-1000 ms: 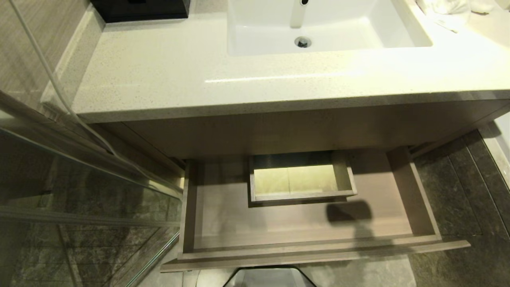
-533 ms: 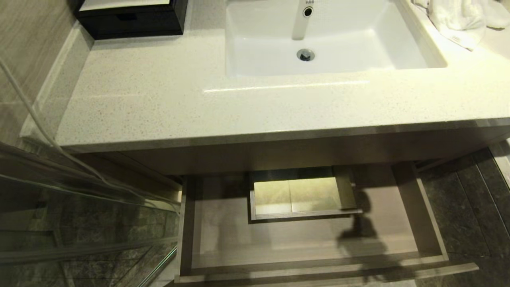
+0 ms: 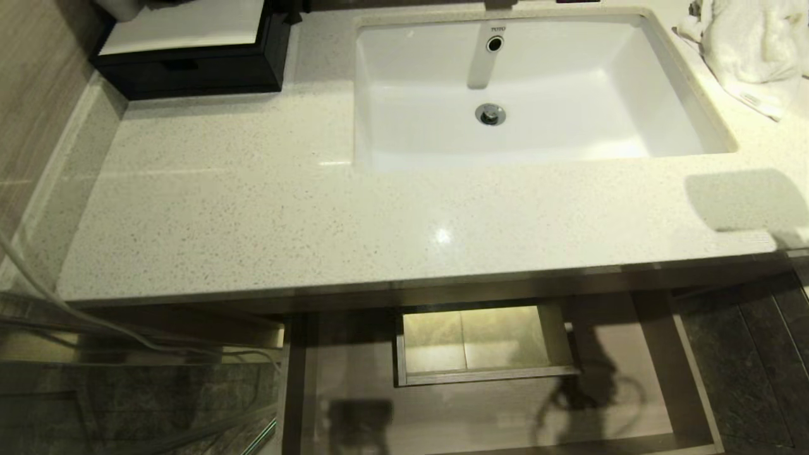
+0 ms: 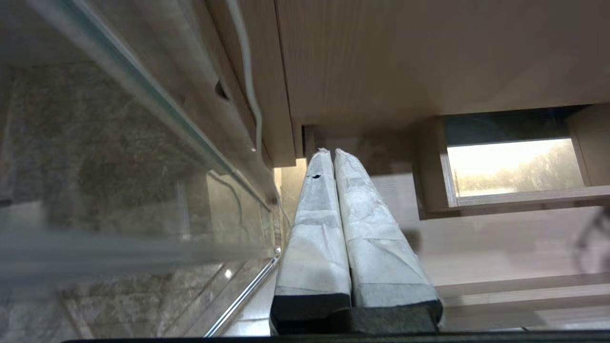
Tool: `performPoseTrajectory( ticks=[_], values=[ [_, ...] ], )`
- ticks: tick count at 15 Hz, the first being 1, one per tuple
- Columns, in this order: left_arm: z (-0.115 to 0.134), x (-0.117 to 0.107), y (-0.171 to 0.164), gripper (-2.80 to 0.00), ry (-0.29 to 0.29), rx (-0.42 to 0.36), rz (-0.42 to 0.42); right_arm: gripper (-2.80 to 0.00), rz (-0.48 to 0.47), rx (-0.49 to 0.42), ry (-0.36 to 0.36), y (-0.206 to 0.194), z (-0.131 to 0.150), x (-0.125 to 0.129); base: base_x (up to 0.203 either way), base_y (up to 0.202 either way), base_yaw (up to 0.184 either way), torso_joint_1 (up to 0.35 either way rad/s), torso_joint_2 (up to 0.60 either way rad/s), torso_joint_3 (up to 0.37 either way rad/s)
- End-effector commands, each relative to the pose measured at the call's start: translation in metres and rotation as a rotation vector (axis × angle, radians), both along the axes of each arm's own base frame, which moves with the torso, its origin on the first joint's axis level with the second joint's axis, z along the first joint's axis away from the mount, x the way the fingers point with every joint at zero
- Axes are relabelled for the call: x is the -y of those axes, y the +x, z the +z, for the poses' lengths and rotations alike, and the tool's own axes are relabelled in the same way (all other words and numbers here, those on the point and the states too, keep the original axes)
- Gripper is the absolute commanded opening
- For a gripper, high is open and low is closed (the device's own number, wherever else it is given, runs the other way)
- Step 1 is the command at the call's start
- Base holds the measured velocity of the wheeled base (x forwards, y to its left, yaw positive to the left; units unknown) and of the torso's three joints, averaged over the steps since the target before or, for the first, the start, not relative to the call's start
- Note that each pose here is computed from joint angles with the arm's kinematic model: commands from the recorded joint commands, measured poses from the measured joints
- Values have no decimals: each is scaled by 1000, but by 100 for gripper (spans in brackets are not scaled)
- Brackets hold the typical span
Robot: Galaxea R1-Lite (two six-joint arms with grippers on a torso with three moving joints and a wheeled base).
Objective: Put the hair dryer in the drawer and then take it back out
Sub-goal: Place it on the countertop
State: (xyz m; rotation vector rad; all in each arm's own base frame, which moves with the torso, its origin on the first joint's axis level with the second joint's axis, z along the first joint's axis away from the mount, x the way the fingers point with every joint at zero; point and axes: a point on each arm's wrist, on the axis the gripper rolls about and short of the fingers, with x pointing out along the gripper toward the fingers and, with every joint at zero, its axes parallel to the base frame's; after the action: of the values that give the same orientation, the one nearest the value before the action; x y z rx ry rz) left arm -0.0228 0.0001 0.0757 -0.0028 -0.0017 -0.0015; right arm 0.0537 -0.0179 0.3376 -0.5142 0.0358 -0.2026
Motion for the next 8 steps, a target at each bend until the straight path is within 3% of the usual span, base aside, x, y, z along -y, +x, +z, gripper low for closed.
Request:
performPoseTrajectory(
  ticks=[1,6,8],
  values=[
    [-1,0,0,-280,0,-2,0,-280,-14,-46,20,19,3,8,0,0,0,180,-80,77],
    [0,0,0,-280,0,-1,0,-280,-45,-142,66,64,10,32,0,0,0,36,-22,17],
    [-1,0,0,-280,1,-2,0,-280,-56,-265,122,82,0,42,0,0,0,0,0,0]
  ],
)
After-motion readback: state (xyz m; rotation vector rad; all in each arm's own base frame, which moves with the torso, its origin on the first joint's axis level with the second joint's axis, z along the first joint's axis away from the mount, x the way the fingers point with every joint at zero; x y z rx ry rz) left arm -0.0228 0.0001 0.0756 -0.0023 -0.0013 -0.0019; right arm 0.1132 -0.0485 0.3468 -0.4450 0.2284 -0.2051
